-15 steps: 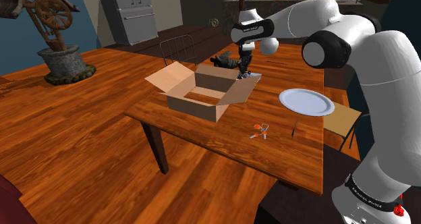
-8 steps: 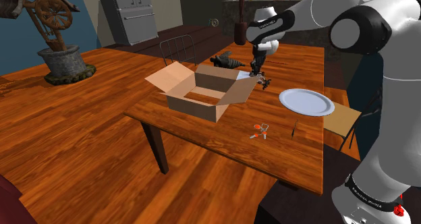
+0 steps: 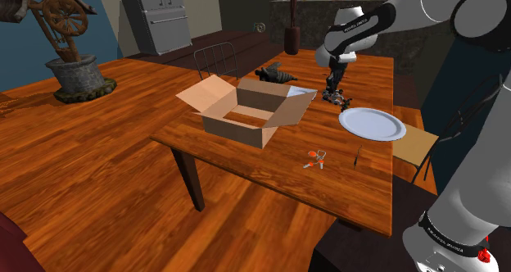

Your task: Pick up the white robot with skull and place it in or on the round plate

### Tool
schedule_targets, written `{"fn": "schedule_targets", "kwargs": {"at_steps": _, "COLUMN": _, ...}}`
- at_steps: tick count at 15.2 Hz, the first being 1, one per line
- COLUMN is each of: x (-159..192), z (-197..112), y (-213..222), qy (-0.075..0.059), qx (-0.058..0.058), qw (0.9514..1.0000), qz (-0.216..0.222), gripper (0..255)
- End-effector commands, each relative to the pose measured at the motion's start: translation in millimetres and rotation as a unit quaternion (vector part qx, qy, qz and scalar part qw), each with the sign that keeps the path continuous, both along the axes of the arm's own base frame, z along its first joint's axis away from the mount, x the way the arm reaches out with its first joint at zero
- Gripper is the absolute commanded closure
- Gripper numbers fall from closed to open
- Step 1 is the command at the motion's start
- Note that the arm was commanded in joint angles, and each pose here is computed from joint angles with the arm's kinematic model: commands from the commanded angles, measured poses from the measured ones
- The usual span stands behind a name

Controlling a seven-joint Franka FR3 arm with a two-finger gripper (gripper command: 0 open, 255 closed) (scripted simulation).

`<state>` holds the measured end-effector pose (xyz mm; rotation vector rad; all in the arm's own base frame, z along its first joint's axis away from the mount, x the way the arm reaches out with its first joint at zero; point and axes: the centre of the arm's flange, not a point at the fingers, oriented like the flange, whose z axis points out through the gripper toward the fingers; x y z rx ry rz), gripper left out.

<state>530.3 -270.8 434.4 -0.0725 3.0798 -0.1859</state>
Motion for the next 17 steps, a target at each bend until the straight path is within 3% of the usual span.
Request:
{"fn": "schedule_targets", "kwargs": {"at_steps": 1, "x": -29.0, "z": 0.5, "y": -9.8, "qy": 0.000, "qx": 0.000, "qw": 1.0000, "qz": 0.001, "gripper": 255}}
{"fn": "schedule_targets", "kwargs": {"at_steps": 12, "x": -166.7, "z": 7.9, "y": -55.1, "qy": 0.000, "qx": 0.000, "qw": 1.0000, "qz": 0.001, "gripper": 255}}
{"fn": "schedule_targets", "kwargs": {"at_steps": 17, "x": -175.3, "z": -12.8, "y": -57.9, "qy": 0.000, "qx": 0.000, "qw": 1.0000, "qz": 0.001, "gripper": 255}}
